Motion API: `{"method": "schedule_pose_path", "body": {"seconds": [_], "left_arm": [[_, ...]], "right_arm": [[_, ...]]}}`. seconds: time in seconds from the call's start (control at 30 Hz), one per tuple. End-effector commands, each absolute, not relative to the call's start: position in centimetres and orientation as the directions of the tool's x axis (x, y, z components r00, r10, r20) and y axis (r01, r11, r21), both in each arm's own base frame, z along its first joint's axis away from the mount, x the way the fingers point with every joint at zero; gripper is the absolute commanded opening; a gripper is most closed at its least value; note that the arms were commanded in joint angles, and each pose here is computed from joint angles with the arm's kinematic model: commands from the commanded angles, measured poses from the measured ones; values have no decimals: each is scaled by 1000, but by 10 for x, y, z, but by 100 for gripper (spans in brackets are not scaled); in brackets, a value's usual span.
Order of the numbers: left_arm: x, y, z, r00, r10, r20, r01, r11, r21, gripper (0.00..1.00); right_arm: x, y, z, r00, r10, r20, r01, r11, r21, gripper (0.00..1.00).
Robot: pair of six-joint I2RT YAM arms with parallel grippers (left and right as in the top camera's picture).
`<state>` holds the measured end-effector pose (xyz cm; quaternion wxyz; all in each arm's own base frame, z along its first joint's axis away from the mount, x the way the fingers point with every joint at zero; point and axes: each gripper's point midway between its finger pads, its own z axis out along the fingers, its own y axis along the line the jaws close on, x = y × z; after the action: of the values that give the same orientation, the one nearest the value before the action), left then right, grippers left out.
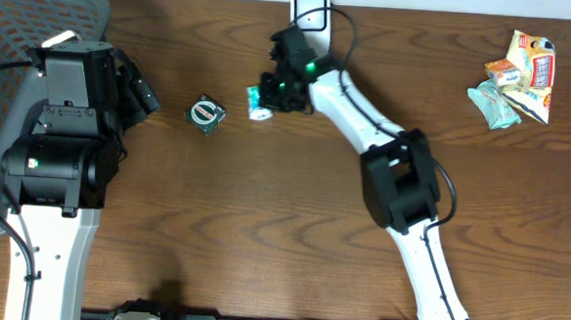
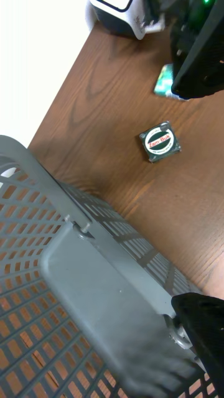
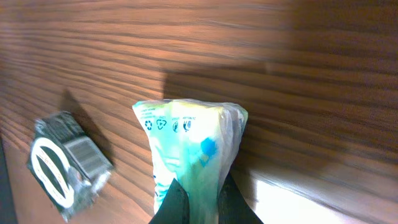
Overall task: Scan the item barcode
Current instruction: 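Close the right gripper on the teal tissue pack and lift, then raise the teal pack up to the scanner face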
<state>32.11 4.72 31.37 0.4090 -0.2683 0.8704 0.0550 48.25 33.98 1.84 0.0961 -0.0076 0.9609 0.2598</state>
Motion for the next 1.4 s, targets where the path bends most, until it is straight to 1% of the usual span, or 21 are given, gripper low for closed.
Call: {"method": "schedule_pose_path", "body": {"seconds": [0.0,0.07,0.13,0.17,0.2,0.3,0.4,0.43,0.6,0.7,0.83,1.03,1.17,1.37], "left_arm": [[319,50,321,-500,-427,-753,-521,843,-131,98],[319,50,321,-500,-427,-753,-521,843,-131,98],[319,50,321,-500,-427,-753,-521,843,-131,98],[319,50,321,-500,-427,-753,-521,843,-131,98],[319,50,321,-500,-427,-753,-521,843,-131,98],[319,50,321,-500,-427,-753,-521,843,-131,98],[319,50,321,-500,-427,-753,-521,843,-131,98],[319,50,321,-500,-427,-753,-521,843,-131,98],[319,50,321,-500,-427,-753,-521,843,-131,98],[319,50,321,-500,-427,-753,-521,843,-131,98],[319,50,321,-500,-427,-753,-521,843,-131,98],[319,50,321,-500,-427,-753,-521,843,-131,98],[319,50,321,-500,-427,-753,-521,843,-131,98],[319,50,321,-500,-427,-753,-521,843,-131,98]], "right_arm": [[485,320,50,-983,-2,-185,-107,821,561,1],[480,318,70,-976,-86,-200,-196,749,632,1],[471,319,100,-948,-191,-254,-318,595,738,1],[468,317,109,-938,-212,-274,-346,539,768,1],[467,310,123,-925,-230,-303,-377,451,809,1],[470,289,143,-918,-216,-334,-390,323,863,1],[477,255,164,-917,-167,-364,-393,202,897,1],[479,241,175,-916,-141,-376,-395,139,908,1],[489,195,205,-925,-43,-377,-377,-9,926,1],[496,175,205,-934,-5,-357,-357,6,934,1],[498,168,205,-940,7,-340,-340,11,940,1],[489,190,205,-939,-35,-343,-343,-4,939,1],[484,205,205,-929,-63,-365,-365,-16,931,1],[481,210,204,-928,-74,-365,-365,-19,931,1]]}}
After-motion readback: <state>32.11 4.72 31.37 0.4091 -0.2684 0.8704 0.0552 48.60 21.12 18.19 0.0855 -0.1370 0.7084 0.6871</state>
